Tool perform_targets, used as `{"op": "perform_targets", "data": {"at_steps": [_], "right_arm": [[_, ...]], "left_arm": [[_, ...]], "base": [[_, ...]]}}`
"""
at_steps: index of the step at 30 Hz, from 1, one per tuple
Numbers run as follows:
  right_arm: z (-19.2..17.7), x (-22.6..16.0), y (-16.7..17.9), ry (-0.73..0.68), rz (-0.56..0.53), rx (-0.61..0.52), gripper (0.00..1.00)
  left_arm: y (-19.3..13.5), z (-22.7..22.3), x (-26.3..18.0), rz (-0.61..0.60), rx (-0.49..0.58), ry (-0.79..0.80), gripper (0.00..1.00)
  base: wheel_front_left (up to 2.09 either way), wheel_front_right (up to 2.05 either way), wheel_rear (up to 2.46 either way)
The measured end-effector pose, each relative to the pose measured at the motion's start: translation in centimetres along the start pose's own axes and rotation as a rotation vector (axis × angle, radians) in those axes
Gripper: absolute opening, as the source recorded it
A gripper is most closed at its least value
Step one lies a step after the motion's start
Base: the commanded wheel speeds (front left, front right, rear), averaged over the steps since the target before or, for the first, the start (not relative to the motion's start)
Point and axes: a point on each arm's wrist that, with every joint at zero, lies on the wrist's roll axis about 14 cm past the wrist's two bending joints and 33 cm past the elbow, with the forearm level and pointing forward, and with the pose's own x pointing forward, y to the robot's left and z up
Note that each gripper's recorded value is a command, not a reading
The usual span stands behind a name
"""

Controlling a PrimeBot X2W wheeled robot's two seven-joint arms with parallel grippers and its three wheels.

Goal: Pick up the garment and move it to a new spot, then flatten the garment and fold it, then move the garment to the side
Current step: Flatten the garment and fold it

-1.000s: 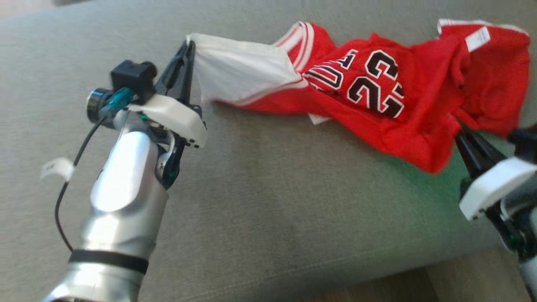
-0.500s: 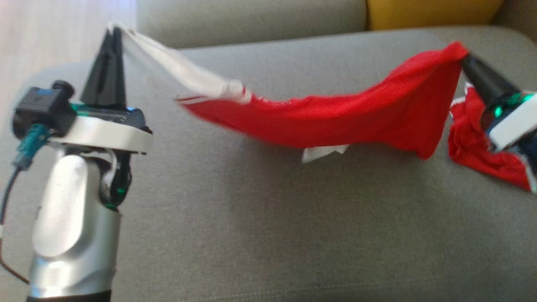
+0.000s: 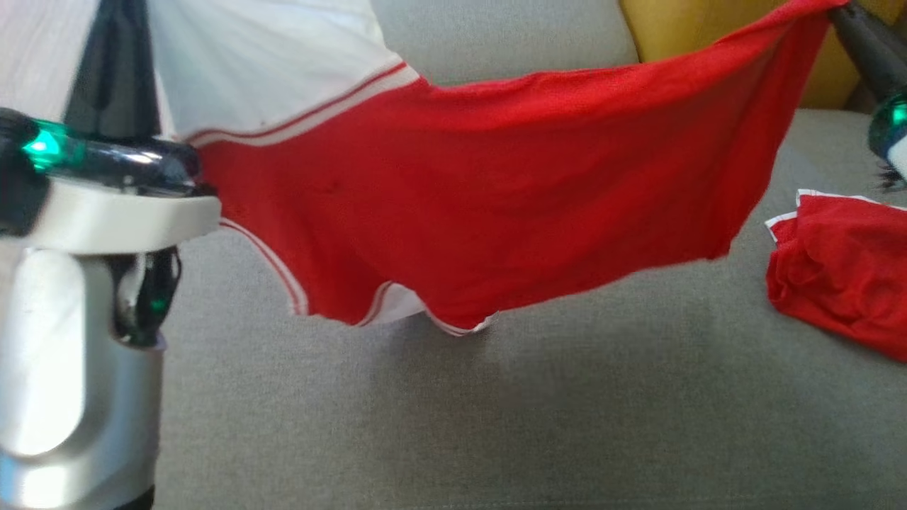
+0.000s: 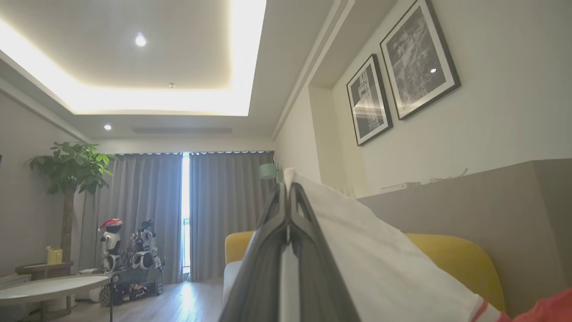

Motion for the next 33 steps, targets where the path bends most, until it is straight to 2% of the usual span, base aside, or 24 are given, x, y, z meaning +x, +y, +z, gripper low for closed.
{"op": "perform_targets", "data": {"at_steps": [4, 9, 13, 15, 18, 22, 26, 29, 33], "right_arm": [[1.4, -1.9, -0.4, 0.013, -0.025, -0.063, 0.0], [0.0, -4.2, -1.7, 0.093, -0.073, -0.078, 0.0], [-1.2, -4.7, -3.0, 0.165, -0.123, -0.096, 0.0], [-1.9, -4.2, -3.7, 0.196, -0.146, -0.094, 0.0], [-2.3, -1.8, -4.1, 0.224, -0.146, -0.09, 0.0], [0.1, 2.6, -5.1, 0.178, -0.155, -0.138, 0.0], [5.1, 10.0, -6.1, 0.028, -0.169, -0.263, 0.0], [7.8, 14.3, -7.7, -0.133, -0.188, -0.325, 0.0], [7.0, 18.1, -11.2, -0.274, -0.226, -0.344, 0.0]], "left_arm": [[-0.3, 3.7, 0.4, -0.017, 0.009, -0.078, 0.0], [-0.6, 5.8, 0.1, -0.042, 0.016, -0.077, 0.0], [0.1, 4.0, 0.3, -0.054, 0.032, 0.011, 0.0], [0.1, 1.9, 1.0, -0.062, -0.005, 0.076, 0.0], [-0.1, -1.1, 3.2, -0.1, -0.01, 0.143, 0.0], [0.6, -2.5, 7.6, -0.131, 0.067, 0.106, 0.0], [1.0, -4.4, 14.4, -0.155, 0.153, -0.002, 0.0], [2.2, -7.4, 17.8, -0.114, 0.171, -0.051, 0.0], [3.9, -11.9, 19.8, -0.037, 0.206, -0.042, 0.0]], "base": [[0.0, 0.0, 0.0], [0.0, 0.0, 0.0], [0.0, 0.0, 0.0], [0.0, 0.0, 0.0], [0.0, 0.0, 0.0], [0.0, 0.0, 0.0], [0.0, 0.0, 0.0], [0.0, 0.0, 0.0], [0.0, 0.0, 0.0]]}}
